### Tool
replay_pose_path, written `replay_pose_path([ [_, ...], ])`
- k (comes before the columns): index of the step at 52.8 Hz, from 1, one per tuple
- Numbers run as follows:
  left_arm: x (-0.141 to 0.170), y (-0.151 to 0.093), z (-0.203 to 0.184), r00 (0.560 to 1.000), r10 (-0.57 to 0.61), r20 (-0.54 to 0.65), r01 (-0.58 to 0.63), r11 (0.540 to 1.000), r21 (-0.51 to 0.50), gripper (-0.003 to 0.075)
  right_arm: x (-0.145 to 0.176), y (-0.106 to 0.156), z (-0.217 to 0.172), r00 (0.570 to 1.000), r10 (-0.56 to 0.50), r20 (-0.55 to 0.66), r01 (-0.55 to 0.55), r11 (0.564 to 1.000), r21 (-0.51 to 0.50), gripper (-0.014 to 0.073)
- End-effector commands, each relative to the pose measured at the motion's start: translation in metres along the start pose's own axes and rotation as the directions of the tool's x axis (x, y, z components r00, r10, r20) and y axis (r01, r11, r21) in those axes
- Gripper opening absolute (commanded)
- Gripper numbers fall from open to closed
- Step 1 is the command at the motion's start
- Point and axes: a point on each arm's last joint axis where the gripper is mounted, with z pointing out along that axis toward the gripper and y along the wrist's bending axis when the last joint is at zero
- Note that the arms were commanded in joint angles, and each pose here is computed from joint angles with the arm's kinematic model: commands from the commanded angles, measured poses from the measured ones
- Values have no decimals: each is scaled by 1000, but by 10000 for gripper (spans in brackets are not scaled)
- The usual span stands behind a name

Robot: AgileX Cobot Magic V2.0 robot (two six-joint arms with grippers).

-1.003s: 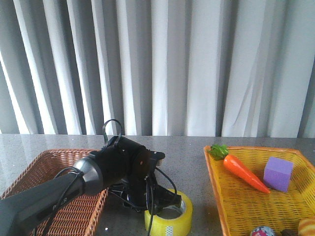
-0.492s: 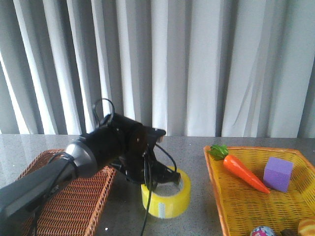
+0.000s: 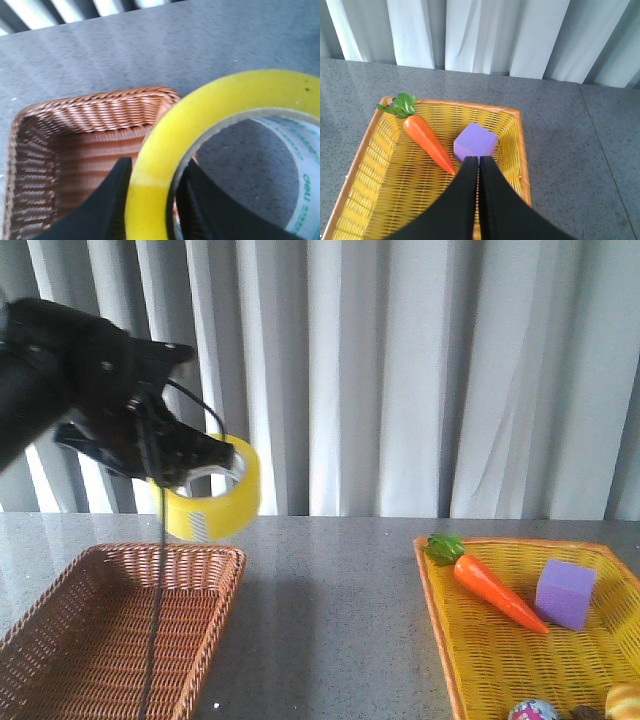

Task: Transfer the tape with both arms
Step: 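Lift the tape roll with the left gripper over the brown basket, then lower the tape into the brown basket and open the left gripper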

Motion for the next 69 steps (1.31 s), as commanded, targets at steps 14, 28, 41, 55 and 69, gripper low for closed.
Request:
replay_pose_path([
  [14,27,99,-11,973,-231,14,230,971,67,211,-12,-4,-14,994,0,113,-2,1000,13,-8],
  [28,88,97,90,952,-223,-210,239,970,49,221,-12,-4,-14,994,0,113,-2,1000,13,-8],
  [41,108,97,132,935,-230,-270,246,969,28,221,-12,-4,-14,994,0,113,-2,1000,13,-8],
  [55,101,98,136,953,-237,-191,248,968,35,280,-12,-4,-14,994,0,113,-2,1000,13,-8],
  [69,98,98,130,946,-230,-229,244,969,34,480,-12,-4,-14,994,0,113,-2,1000,13,-8],
])
